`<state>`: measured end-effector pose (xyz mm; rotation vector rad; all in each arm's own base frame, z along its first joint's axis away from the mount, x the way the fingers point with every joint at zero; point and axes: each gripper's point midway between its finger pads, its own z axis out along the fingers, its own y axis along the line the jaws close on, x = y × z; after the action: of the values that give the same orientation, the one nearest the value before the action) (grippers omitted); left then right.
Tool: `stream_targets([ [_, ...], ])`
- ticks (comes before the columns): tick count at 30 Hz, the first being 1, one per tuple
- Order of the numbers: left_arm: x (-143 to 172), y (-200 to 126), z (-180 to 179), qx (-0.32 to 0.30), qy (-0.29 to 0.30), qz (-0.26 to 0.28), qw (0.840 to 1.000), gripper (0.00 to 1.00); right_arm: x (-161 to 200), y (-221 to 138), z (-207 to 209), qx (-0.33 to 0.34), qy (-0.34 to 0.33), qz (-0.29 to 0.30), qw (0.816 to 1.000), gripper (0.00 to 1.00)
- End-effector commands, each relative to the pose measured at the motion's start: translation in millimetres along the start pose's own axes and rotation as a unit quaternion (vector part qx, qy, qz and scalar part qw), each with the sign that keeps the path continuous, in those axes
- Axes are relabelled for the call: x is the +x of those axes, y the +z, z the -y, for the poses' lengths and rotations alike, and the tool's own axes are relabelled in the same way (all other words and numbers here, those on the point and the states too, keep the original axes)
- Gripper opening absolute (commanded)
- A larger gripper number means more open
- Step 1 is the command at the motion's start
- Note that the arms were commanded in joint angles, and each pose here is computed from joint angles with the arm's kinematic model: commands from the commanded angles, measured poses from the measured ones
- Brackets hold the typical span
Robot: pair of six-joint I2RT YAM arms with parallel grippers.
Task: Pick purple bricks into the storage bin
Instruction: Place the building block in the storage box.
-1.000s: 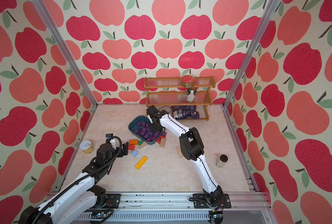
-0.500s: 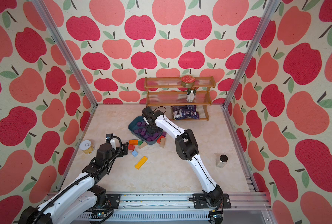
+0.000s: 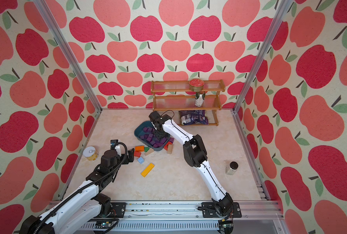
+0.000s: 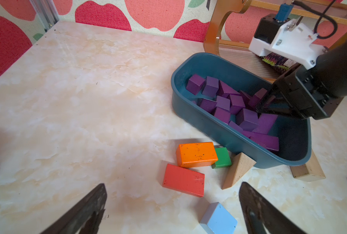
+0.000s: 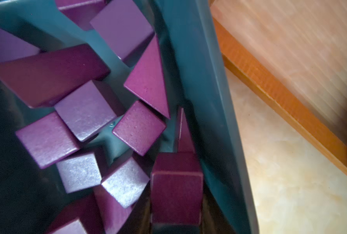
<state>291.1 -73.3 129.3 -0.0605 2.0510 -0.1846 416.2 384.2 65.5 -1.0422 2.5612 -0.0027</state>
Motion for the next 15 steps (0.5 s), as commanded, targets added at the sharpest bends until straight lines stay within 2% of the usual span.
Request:
stream_targets([
  [1,1,0,-6,-0.015,-0.005,-0.003,1.000,0.99,24,22,-4,-0.004,-0.022,-0.051,0.998,0.22],
  [7,2,1,-6,-0.016,-0.006,-0.003,1.000,0.99,21,20,-25,0.006,-0.083,-0.044,0.996,0.22],
  [15,1,-1,-7,-0.017,-0.007,-0.001,1.000,0.99,26,23,-37,-0.015,-0.080,-0.055,0.995,0.22],
])
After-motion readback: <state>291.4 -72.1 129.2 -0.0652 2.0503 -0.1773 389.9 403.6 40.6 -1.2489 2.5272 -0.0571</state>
